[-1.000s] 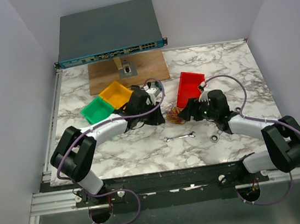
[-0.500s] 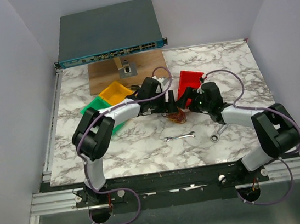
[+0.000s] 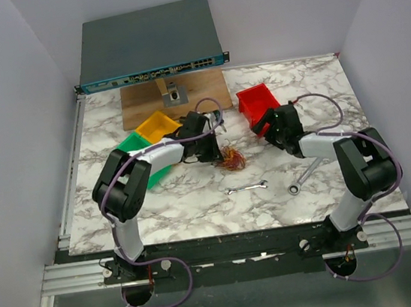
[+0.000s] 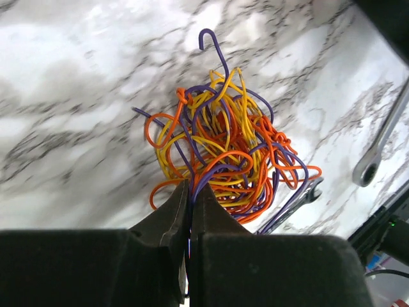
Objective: Untangle the cables
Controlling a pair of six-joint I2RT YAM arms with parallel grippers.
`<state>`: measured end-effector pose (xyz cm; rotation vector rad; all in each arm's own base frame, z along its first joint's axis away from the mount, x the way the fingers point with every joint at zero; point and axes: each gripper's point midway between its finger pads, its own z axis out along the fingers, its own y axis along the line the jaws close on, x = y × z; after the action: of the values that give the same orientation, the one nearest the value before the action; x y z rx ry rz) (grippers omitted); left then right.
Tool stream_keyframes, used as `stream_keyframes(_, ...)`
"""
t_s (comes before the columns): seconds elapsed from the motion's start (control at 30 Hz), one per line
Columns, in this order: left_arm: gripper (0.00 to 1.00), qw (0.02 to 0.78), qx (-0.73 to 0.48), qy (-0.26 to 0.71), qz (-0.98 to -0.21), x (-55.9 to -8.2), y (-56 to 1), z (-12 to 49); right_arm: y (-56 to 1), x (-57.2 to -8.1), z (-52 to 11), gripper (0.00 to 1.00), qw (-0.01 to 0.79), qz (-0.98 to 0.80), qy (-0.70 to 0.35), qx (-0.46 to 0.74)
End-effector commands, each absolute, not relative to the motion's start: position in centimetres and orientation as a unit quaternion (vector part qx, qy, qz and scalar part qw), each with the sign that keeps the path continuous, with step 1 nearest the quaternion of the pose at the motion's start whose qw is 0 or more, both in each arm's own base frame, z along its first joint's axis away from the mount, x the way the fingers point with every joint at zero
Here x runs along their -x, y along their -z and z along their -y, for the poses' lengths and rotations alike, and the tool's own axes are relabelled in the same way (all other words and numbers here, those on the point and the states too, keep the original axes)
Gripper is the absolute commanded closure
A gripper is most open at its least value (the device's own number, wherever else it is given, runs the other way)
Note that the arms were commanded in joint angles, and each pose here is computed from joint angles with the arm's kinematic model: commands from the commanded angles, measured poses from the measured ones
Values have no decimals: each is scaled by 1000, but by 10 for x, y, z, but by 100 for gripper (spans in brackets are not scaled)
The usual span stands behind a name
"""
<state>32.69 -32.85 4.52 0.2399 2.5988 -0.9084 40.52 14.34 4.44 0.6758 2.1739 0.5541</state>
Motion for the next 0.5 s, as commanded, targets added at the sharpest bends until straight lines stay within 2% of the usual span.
stream_keyframes(0.0, 100, 220, -89, 294, -926, -320, -55, 300, -50, -414, -103, 14, 419, -848, -132, -297)
stream_keyframes(0.1, 100, 221, -95, 288, -927, -311, -55, 292, -54, -416, -100, 14, 422, -853, -121, -281)
stream_keyframes(0.23, 100, 253, -124, 317, -906, -305, -67, 296, -71, -409, -118, 13, 416, -874, -151, -202)
stream_keyframes(0.4, 100, 286, -165, 356, -874, -301, -82, 304, -107, -373, -162, 17, 442, -854, -270, -40)
stream_keyframes(0.47, 100, 286, -173, 372, -866, -298, -84, 308, -113, -362, -171, 18, 452, -840, -300, -10)
